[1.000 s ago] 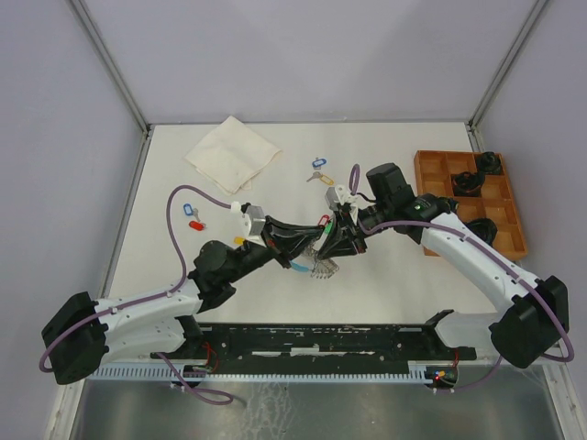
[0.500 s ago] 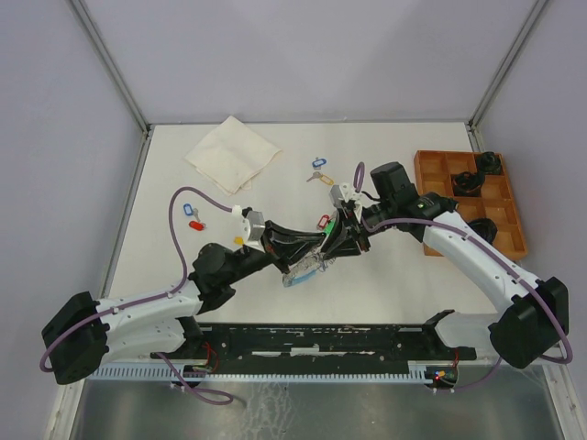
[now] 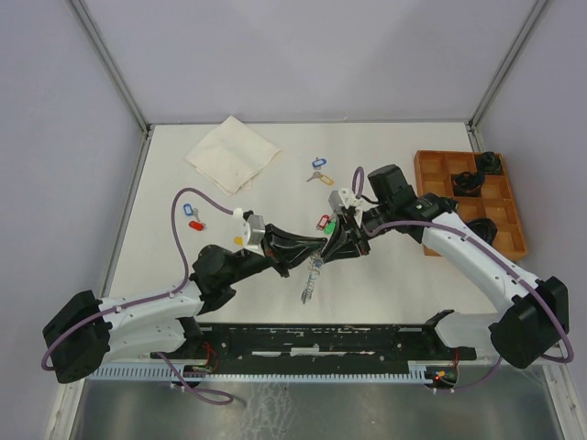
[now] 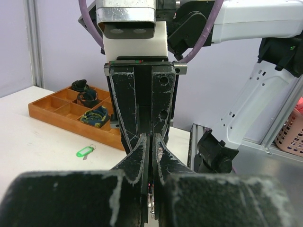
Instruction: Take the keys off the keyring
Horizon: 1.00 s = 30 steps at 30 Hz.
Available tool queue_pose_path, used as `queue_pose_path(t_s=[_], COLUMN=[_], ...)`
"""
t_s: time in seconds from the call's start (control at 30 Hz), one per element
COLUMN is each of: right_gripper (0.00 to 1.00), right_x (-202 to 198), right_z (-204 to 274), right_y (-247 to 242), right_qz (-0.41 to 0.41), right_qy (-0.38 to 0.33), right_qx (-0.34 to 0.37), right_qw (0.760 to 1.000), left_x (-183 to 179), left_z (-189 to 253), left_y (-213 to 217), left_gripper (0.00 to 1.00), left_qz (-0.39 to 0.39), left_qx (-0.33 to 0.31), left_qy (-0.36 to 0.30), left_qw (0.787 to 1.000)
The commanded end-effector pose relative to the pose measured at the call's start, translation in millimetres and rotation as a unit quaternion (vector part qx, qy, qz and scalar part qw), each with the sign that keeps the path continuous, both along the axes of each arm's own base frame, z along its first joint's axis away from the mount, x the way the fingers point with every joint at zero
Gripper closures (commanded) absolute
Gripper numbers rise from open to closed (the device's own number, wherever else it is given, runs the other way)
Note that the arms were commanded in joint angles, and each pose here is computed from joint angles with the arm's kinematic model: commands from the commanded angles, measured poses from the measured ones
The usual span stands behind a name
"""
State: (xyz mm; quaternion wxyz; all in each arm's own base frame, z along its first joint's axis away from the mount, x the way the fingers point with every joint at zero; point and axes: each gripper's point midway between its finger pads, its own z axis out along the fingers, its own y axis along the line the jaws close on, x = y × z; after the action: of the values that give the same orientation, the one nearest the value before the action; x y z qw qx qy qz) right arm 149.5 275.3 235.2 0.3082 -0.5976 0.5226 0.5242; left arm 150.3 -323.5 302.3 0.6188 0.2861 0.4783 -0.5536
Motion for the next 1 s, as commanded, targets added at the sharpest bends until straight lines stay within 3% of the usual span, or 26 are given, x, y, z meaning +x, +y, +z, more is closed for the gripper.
queue_pose_path(t_s=[0.0, 0.47, 0.97], right_gripper=[0.80, 0.79, 0.73], right_x=[-5.7, -19.5, 11.1], right_z=[16.9, 21.4, 15.8], right_y=[2.9, -0.3, 6.0], right_qz=[0.023, 0.060, -0.024], right_qy=[-0.034, -0.071, -0.100], right_qx=[0.029, 0.047, 0.001], right_qw=[0.999, 0.995, 0.995], left_x=[-7.8, 1.2, 10.0], left_z=[30.5, 31.8, 36.4], left_y=[6.9, 15.6, 16.7], left_gripper=[0.97, 0.97, 0.97], left_qz=[-0.005, 0.022, 0.033], left_qx=[-0.050, -0.086, -0.120], left_qy=[-0.046, -0.023, 0.015], left_qw=[0.998, 0.996, 0.992])
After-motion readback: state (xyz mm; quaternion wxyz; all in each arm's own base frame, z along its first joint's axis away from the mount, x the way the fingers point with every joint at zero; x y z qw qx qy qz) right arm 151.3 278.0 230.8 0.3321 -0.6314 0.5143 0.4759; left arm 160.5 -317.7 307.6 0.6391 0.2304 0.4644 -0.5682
